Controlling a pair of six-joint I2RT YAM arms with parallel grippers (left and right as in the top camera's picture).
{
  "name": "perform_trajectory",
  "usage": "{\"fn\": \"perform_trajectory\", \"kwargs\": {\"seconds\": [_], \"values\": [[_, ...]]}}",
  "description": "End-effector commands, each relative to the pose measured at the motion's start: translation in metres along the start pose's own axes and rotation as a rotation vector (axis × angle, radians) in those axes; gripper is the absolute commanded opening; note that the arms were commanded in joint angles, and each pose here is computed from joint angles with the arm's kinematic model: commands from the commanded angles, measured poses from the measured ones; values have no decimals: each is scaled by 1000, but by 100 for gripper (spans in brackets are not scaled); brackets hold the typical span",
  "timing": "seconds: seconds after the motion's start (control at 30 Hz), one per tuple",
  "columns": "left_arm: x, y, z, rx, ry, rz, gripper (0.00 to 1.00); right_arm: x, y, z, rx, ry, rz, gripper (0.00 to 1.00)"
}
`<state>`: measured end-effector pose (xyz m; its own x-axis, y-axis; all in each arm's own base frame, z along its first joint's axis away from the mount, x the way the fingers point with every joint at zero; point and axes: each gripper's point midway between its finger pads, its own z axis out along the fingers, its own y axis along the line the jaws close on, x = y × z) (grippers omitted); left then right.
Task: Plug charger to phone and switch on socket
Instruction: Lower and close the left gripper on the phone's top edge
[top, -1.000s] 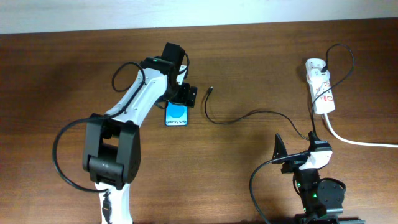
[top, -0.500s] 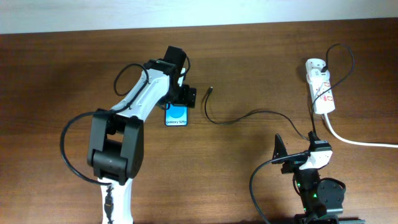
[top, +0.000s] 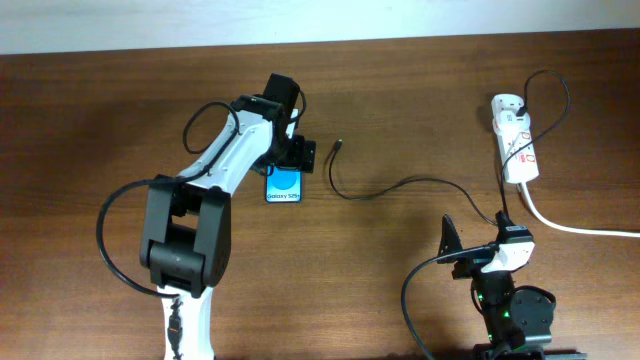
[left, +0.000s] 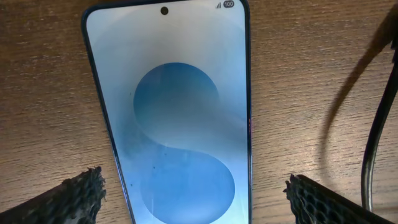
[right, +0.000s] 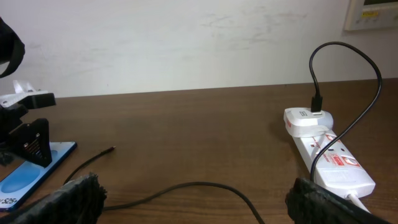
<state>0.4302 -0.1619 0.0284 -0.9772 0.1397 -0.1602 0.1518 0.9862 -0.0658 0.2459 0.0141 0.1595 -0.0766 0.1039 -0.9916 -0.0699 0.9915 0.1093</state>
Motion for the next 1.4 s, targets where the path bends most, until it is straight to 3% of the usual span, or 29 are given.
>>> {"fn": "perform_trajectory", "kwargs": {"seconds": [0.0, 0.7, 0.8, 0.97, 1.2, 1.37], "values": [[-3, 2, 1, -10, -8, -11, 99, 3, 1, 0, -6, 4, 3, 98], [3, 5, 44, -39, 40, -51, 100, 3, 1, 0, -6, 5, 4, 98], [2, 16, 46, -124, 25, -38, 99, 3, 1, 0, -6, 4, 3, 98], [7, 7, 46, -84, 48, -40, 88, 3, 1, 0, -6, 4, 4, 98], [28, 7, 44, -85, 133, -130, 85, 3, 1, 0, -6, 4, 3, 98], [7, 2, 46, -57, 50, -129, 94, 3, 1, 0, -6, 4, 4, 98]]}}
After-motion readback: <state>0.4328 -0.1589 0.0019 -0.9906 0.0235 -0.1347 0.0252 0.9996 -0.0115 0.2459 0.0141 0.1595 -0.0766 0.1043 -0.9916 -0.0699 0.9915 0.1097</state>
